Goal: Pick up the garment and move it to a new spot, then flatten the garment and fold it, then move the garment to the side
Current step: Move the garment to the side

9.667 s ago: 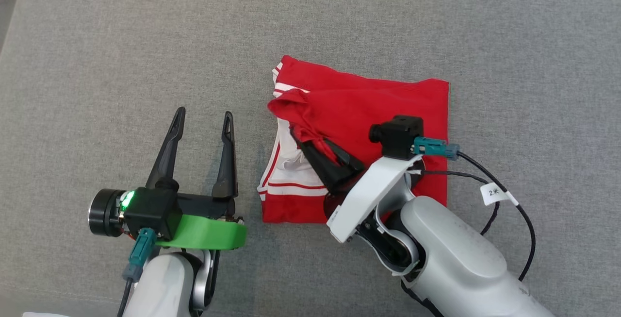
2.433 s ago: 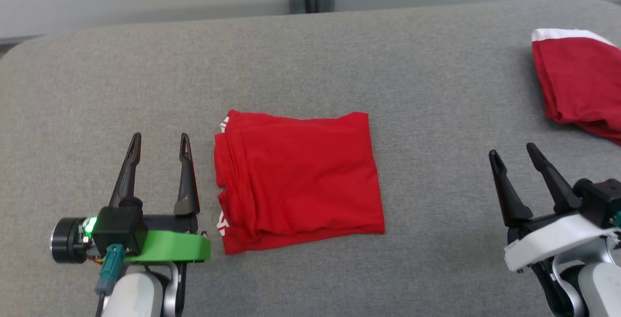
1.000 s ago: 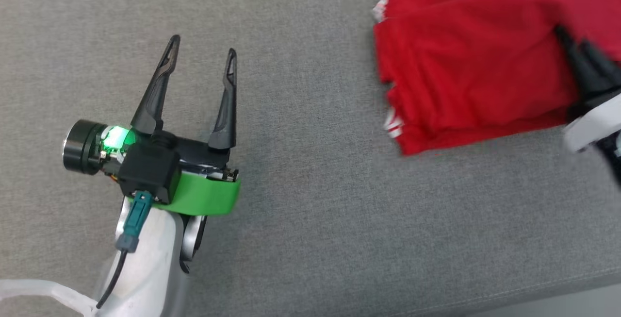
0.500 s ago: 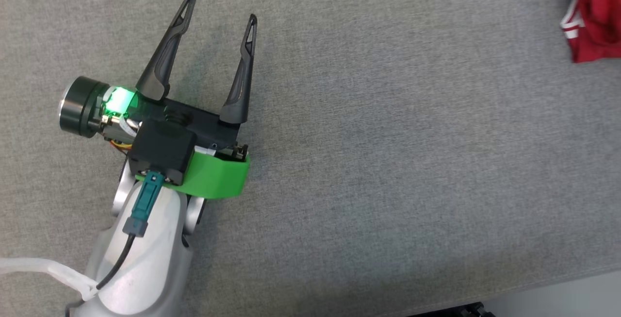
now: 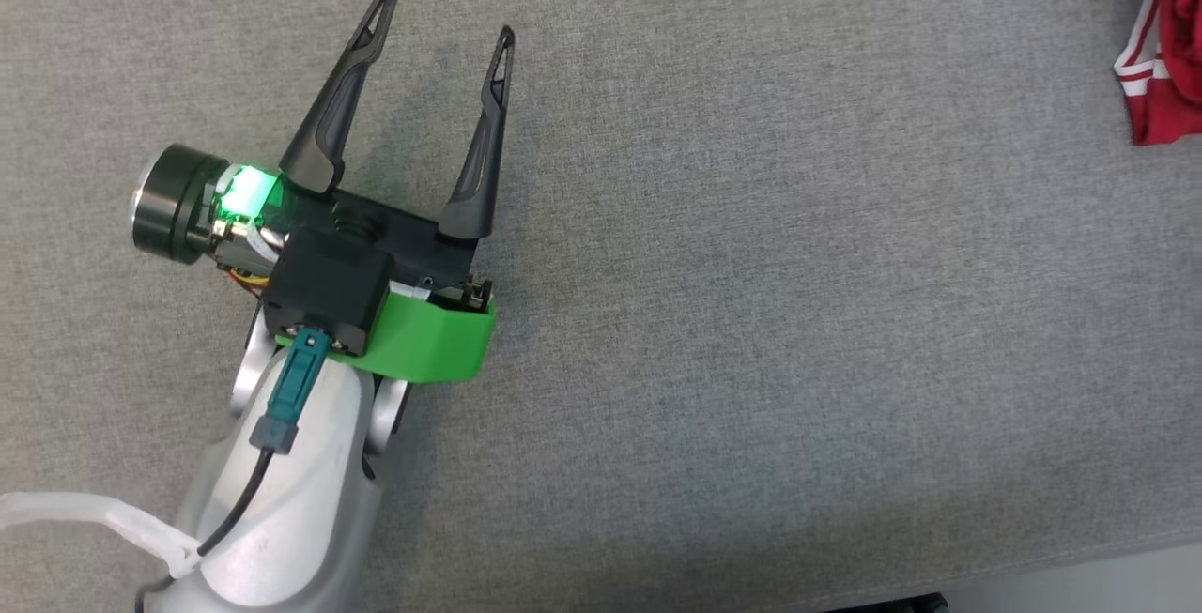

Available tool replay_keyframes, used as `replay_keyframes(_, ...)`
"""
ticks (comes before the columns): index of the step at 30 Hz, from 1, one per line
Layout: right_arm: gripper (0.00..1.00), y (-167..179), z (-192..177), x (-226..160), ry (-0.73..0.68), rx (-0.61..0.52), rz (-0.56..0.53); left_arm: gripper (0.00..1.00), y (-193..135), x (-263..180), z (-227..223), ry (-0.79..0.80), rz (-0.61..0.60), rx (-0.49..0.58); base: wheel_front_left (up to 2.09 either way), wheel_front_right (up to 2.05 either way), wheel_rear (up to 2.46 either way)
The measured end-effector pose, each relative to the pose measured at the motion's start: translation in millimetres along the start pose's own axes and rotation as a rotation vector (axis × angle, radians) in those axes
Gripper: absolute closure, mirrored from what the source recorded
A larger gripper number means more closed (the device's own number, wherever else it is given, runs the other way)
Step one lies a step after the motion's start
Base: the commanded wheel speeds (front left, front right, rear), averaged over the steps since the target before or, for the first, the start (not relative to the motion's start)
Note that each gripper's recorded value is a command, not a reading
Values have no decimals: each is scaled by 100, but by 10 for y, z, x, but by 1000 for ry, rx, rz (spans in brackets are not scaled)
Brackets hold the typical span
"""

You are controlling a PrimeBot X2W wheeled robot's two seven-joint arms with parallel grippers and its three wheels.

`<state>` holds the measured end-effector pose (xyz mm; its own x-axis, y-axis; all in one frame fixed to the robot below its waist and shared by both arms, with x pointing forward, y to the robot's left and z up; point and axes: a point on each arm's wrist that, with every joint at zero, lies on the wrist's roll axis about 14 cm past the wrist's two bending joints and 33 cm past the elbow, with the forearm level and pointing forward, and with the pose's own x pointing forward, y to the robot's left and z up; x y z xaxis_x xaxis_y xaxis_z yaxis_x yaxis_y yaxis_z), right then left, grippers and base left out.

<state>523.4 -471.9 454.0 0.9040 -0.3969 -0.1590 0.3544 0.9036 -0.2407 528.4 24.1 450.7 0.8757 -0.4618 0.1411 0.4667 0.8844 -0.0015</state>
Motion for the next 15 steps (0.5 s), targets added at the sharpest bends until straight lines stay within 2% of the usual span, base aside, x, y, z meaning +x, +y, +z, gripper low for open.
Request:
replay_keyframes(8,0,362,-45,-708,-78,159,51,0,-23,-200,135,24,33,-26,0,0,0)
replay_keyframes(15,0,1002,182,-1321,-170,234,196,0,80,-438,284,38,102,-28,0,0,0)
